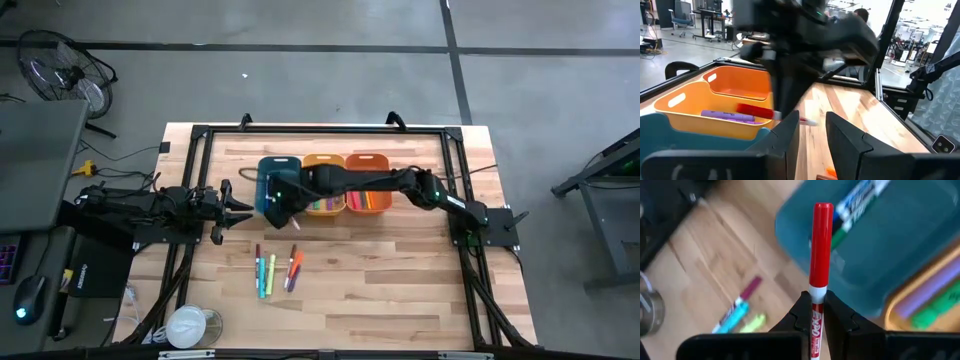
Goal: Pick & Place Markers
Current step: Put the red marker pen into the blue bin
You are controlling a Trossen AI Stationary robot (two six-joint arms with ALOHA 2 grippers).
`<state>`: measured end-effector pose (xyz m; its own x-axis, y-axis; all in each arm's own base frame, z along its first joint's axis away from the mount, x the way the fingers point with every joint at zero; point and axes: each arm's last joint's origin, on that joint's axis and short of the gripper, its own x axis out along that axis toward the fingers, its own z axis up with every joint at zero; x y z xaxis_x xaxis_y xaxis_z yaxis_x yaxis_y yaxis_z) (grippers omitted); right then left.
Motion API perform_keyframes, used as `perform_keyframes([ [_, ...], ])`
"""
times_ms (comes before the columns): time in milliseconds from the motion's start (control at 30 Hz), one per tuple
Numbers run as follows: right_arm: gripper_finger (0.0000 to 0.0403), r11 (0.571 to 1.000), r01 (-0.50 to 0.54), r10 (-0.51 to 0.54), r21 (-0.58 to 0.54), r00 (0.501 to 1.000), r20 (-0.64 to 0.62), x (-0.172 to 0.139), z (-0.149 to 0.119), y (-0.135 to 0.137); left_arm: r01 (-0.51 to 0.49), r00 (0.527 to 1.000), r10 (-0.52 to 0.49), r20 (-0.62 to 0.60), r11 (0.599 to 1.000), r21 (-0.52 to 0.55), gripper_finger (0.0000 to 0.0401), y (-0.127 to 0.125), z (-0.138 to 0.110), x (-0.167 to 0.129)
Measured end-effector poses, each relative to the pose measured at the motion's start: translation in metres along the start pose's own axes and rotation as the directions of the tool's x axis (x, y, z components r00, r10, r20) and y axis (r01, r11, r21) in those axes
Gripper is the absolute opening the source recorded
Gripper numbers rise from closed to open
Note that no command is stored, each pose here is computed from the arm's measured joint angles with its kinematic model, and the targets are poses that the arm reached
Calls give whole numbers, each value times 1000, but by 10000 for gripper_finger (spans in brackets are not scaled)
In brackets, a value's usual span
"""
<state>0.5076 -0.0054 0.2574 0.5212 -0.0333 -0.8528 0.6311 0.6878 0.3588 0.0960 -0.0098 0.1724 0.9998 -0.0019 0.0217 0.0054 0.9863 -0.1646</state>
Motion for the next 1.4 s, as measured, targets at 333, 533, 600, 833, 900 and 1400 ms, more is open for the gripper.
perform_keyframes([
  [333,15,995,-84,87,-54,994,60,0,34,-21,0,1000,0,0,1000,0,94,0,0,0],
  [533,15,995,-96,98,-34,992,78,-1,51,-37,0,1000,0,0,1000,0,94,0,0,0],
  [600,15,996,-87,88,-11,992,86,-1,56,-43,0,1000,0,0,1000,0,94,0,0,0],
  [833,15,987,-16,-7,159,990,141,5,67,-65,0,1000,0,0,1000,0,94,0,0,0],
  [900,15,979,-11,-16,204,992,127,12,65,-69,0,1000,0,-1,1000,0,94,0,0,0],
  [1400,17,884,-56,4,465,994,112,62,42,-84,0,1000,0,0,1000,0,94,0,0,0],
])
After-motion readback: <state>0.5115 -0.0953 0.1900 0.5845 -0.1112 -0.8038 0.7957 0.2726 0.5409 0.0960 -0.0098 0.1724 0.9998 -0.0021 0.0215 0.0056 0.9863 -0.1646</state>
